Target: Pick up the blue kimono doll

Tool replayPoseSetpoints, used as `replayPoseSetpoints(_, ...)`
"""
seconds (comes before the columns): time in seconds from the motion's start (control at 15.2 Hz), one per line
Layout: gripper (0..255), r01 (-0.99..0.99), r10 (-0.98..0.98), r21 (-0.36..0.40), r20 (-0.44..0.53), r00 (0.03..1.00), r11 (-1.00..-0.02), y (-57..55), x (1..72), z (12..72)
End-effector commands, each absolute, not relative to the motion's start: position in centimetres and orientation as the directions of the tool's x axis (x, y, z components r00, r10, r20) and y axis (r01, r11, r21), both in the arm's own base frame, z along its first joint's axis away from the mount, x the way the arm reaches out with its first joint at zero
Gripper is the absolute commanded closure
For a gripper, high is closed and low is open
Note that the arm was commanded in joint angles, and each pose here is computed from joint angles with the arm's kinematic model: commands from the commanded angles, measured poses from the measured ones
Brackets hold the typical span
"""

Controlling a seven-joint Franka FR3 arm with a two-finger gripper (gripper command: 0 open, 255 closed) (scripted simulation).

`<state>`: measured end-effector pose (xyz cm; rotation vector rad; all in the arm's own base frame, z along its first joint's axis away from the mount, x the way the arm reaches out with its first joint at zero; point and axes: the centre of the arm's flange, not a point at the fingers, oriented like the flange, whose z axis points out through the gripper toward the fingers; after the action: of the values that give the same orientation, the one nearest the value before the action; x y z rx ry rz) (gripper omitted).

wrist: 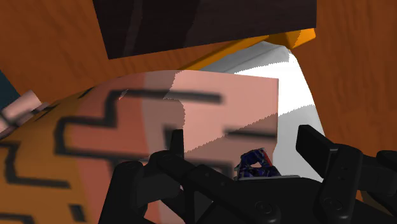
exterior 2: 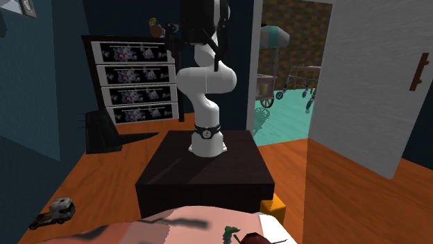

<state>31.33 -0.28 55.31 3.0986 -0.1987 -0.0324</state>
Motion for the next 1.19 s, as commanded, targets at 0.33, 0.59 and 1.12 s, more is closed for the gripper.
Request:
replayPoseSetpoints(0.33, 0, -0.171, -0.169, 0.03, 0.053, 0.984, -0.985, 2.2, 34.2, 50.6)
replayPoseSetpoints(0.59, 0, -0.205, -0.201, 0.022, 0.109, 0.973, -0.979, 4.0, 36.8, 47.0)
replayPoseSetpoints(1.12, 0, -0.271, -0.264, 0.0, 0.22, 0.939, -0.963, 7.4, 42.8, 40.2)
